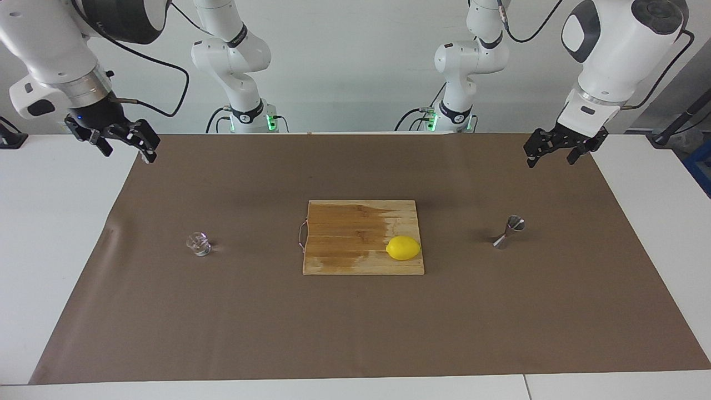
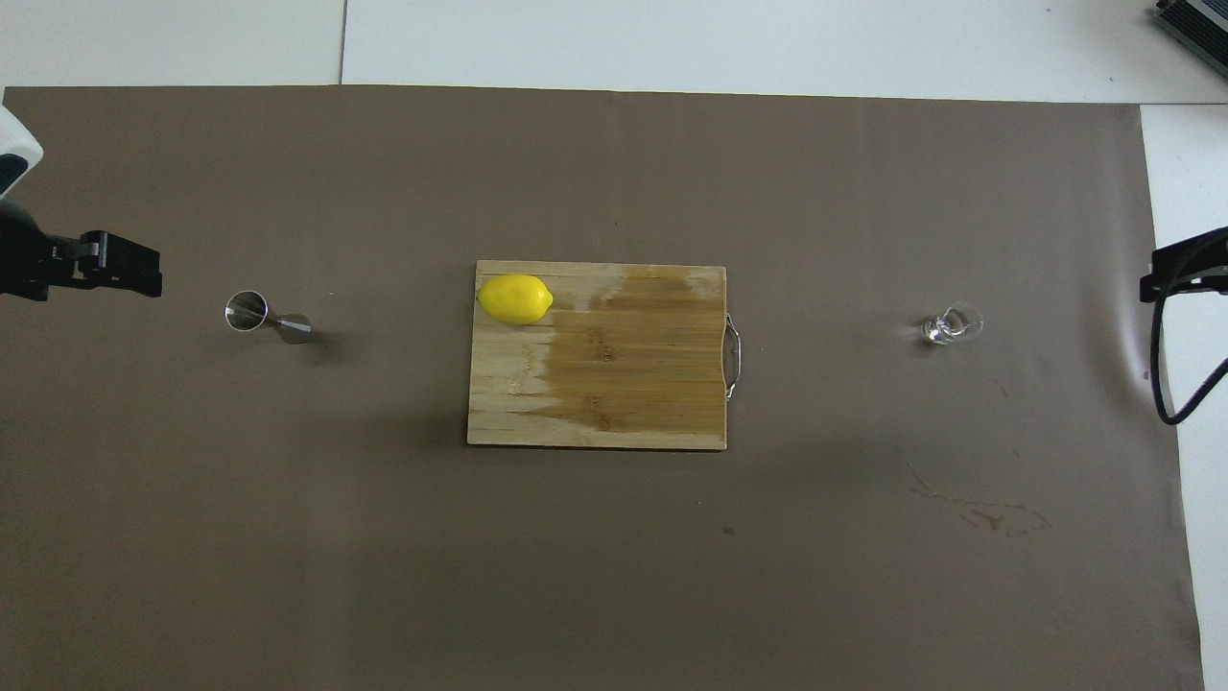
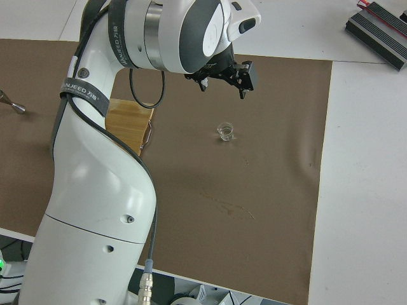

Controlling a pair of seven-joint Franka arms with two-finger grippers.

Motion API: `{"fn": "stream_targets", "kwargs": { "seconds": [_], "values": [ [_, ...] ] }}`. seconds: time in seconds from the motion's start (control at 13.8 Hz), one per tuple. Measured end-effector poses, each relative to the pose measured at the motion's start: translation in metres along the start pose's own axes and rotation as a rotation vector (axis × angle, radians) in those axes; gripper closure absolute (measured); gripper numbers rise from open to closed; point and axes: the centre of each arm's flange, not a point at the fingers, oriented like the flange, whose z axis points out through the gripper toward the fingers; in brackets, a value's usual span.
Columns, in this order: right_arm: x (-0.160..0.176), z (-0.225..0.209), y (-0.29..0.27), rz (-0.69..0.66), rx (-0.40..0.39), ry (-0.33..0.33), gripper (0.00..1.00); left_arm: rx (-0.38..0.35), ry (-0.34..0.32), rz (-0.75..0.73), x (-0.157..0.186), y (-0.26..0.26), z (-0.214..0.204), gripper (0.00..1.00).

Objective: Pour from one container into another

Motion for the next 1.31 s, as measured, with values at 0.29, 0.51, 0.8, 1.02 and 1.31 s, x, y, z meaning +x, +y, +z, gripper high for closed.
{"fn": "stream_targets", "kwargs": {
  "seconds": [0.29, 0.51, 0.8, 1.02, 1.31],
  "values": [
    [0.0, 0.0, -0.002, -0.006, 0.0, 0.0, 0.0, -0.056, -0.024, -0.027, -0.005, -0.008, 0.006, 0.0],
    [0.0, 0.0, -0.002, -0.006, 0.0, 0.0, 0.0, -0.165, -0.048, -0.079, -0.008, -0.023, 0.008, 0.0],
    [0.0, -0.001, -0.002, -0.006, 0.001, 0.005, 0.0, -0.288, -0.129, -0.15, -0.009, -0.053, 0.019, 0.0],
    [-0.003, 0.001, 0.0, -0.006, 0.006, 0.035, 0.0, -0.38, -0.214, -0.172, 0.012, -0.065, 0.033, 0.0],
    [-0.009, -0.003, 0.0, -0.008, 0.01, 0.05, 0.0, -0.518, -0.307, -0.252, 0.04, -0.085, 0.063, 0.0]
  ]
}}
